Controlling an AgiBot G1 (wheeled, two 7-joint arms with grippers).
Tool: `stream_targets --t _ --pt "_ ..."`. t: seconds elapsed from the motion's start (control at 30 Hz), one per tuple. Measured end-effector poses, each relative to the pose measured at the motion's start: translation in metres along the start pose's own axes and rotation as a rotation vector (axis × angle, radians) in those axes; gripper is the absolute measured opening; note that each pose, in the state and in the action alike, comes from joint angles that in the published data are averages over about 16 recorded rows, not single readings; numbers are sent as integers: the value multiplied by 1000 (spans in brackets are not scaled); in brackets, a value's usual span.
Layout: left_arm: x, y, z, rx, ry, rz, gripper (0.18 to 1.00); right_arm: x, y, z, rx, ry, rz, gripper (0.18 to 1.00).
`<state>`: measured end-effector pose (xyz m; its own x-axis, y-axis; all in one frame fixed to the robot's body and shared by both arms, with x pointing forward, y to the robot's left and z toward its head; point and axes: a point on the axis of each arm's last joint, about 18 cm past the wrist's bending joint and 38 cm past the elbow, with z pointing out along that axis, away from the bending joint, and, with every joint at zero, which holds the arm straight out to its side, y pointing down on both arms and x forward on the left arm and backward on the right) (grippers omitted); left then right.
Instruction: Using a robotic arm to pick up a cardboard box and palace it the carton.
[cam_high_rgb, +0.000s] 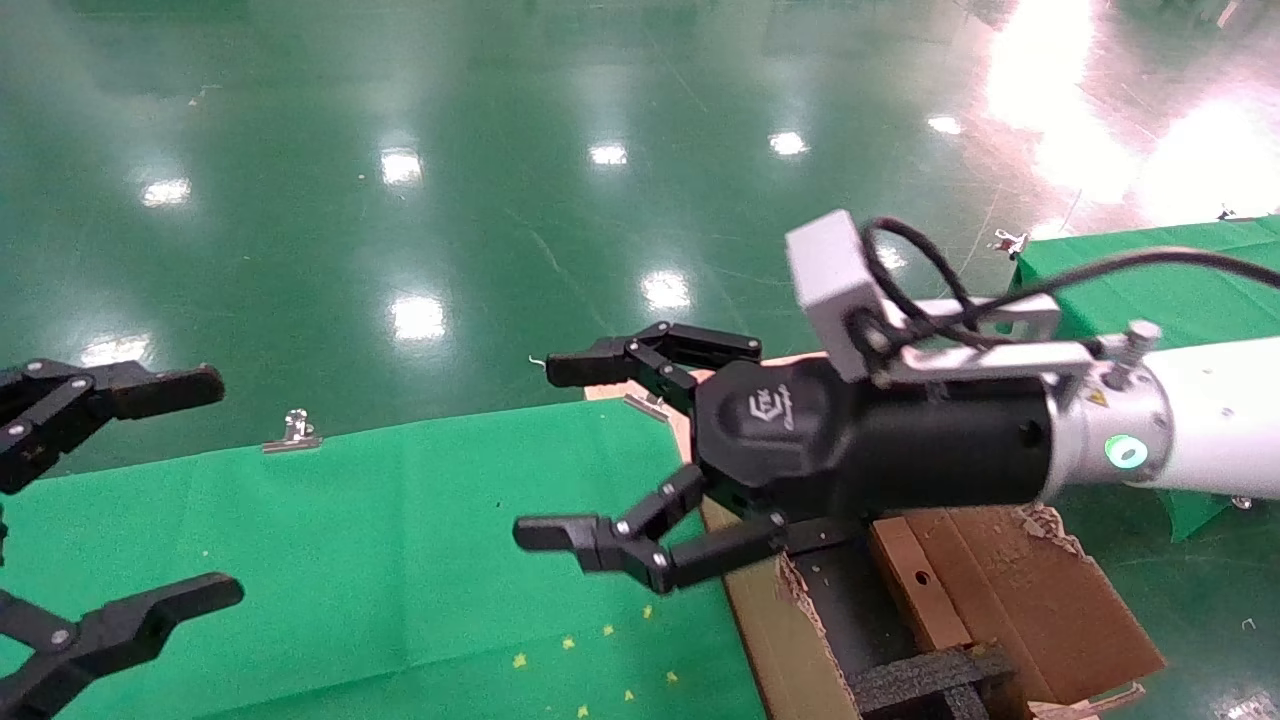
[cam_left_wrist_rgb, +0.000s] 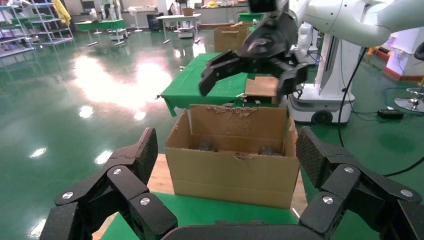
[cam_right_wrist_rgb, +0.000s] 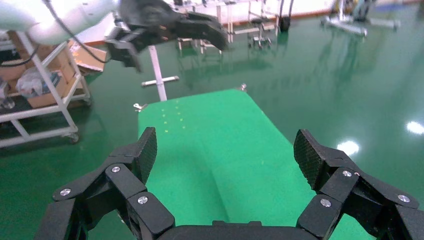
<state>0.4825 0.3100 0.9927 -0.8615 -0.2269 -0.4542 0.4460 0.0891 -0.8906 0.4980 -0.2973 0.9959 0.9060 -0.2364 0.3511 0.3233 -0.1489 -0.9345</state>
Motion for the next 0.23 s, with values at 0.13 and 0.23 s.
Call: stream_targets --t 0.13,0.23 --pt "0 0 0 0 0 0 1001 -6 -1 -3 19 -13 -39 1001" --pt "0 0 0 0 0 0 1001 -10 -2 -5 34 -22 -68 1001"
